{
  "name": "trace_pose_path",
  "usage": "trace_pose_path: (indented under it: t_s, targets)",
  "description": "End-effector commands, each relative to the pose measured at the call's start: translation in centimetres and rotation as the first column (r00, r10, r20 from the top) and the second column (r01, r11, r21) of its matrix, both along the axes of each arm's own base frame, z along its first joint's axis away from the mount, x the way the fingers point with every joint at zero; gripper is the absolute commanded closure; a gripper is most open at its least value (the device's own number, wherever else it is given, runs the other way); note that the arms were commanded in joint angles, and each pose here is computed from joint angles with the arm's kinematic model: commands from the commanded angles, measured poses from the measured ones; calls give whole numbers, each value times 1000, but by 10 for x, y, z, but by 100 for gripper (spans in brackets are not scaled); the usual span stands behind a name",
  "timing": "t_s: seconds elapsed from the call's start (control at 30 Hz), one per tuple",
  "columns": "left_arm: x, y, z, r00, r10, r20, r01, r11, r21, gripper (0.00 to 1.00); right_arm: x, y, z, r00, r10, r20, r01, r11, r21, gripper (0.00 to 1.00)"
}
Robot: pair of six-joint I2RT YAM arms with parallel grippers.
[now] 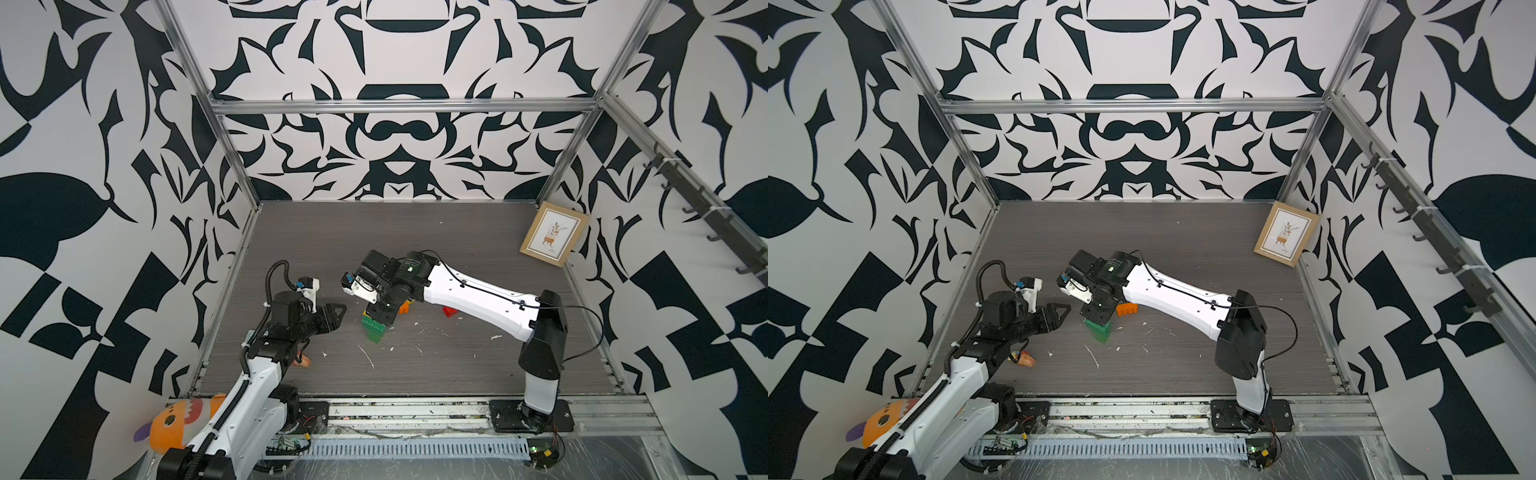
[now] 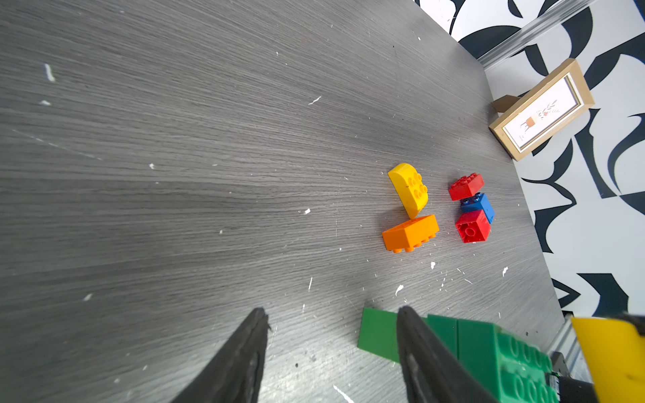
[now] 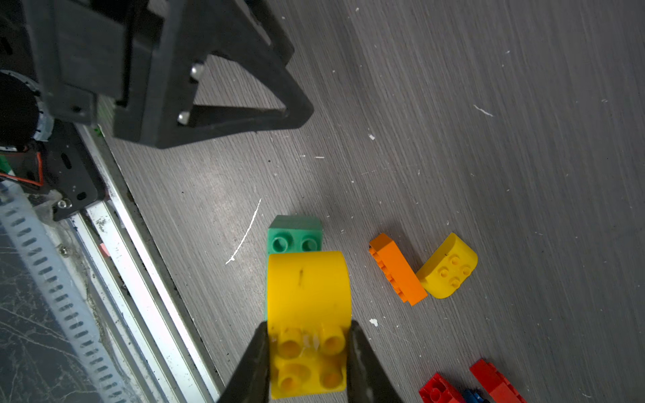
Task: Assemble an ice cream with lego
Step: Assemble the lego brick with the lego brick.
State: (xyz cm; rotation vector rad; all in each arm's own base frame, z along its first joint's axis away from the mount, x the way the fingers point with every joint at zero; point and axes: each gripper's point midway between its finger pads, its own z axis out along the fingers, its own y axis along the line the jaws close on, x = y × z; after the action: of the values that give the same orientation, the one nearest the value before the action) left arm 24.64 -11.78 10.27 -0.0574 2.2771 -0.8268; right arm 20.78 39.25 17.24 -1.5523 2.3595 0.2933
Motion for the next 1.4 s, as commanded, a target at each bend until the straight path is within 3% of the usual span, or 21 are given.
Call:
trace_pose_path:
  t_s: [0.0,0.5,0.7,1.17,1.37]
  targets:
    - [-1,0,-2,1000,-6,6,6,1000,-4,37,-4,0,6,1000,30,6,-30,999,-21,80]
    - [-1,0,-1,1000,-6,8,6,1000,-4,37,-4,1,-6,999,32,1,-32,997,-63,77]
    - [-1,0,-1,1000,-5,8,5,1000,-4,37,-4,6,-5,999,36,7,-35,998,-45,65]
    - [-1,0,-1,1000,-4,8,4,1000,-5,37,-2,13,-1,999,43,16,-42,999,-24,49]
    - [-1,0,-2,1000,-4,6,4,1000,-4,37,-8,19,9,998,59,1,-59,998,35,44]
